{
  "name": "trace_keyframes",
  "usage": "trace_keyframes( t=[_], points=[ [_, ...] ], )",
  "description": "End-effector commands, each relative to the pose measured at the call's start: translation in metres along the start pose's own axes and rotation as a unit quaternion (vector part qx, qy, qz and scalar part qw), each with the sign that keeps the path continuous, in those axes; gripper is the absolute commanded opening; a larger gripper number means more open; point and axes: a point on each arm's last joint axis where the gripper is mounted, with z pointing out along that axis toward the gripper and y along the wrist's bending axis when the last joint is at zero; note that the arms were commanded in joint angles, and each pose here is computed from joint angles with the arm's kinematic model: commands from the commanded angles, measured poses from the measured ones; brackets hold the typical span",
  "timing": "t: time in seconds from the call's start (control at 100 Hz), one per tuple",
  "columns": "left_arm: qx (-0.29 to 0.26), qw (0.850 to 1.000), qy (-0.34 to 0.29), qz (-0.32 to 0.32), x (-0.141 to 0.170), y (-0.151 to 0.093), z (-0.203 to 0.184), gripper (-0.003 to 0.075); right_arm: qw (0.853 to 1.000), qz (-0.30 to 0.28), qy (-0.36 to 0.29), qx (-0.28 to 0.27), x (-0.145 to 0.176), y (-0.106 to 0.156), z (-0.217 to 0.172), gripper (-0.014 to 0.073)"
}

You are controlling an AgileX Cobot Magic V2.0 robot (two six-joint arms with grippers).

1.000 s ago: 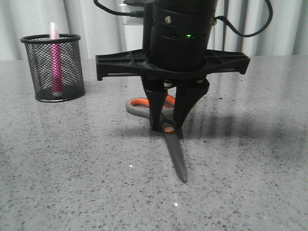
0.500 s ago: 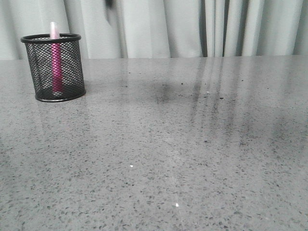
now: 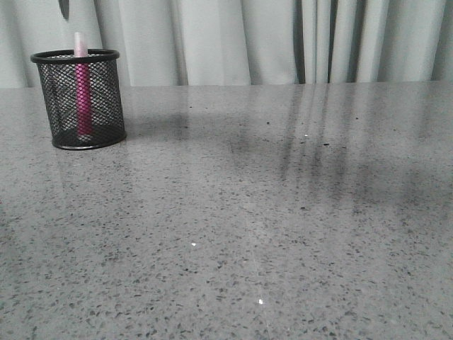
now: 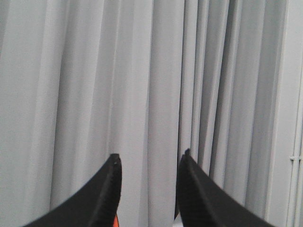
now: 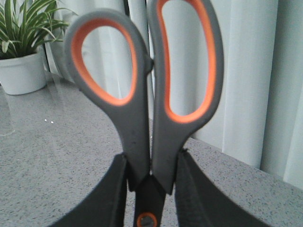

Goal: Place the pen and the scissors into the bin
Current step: 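Carry the scissors over the mesh cup and drop them in, blades down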

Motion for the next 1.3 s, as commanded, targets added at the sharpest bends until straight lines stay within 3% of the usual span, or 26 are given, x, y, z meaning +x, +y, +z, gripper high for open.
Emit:
trace_keyframes(
  t=[0.0,0.51,0.92,1.04,1.21,1.29],
  points=[
    [0.016,1.000,-0.011,-0.007,-0.006,-0.003,-0.003,0.0249,0.995,-0.010,-0.091,-0.033,-0.037,-0.001,-0.010,-0.0069],
    [0.002,1.000,-0.004,0.009,0.007,0.001,-0.020,0.0249,0.998,0.008,-0.022,-0.060,0.044,-0.002,0.001,-0.0069],
    [0.002,1.000,-0.004,0.011,0.007,0.001,-0.020,0.0249,0.999,0.016,0.010,-0.051,0.062,-0.004,-0.001,-0.0062],
    [0.002,1.000,-0.004,0.011,0.007,0.001,-0.021,0.0249,0.998,0.016,0.004,-0.055,0.061,-0.004,-0.001,0.0071],
    [0.002,1.000,-0.012,0.012,0.004,0.001,-0.025,0.0249,0.998,0.016,0.001,-0.056,0.060,-0.004,-0.002,0.0393],
    [-0.006,1.000,-0.017,0.015,0.002,0.002,-0.029,0.0249,0.998,0.015,-0.005,-0.056,0.054,-0.004,-0.004,0.0458]
  ],
)
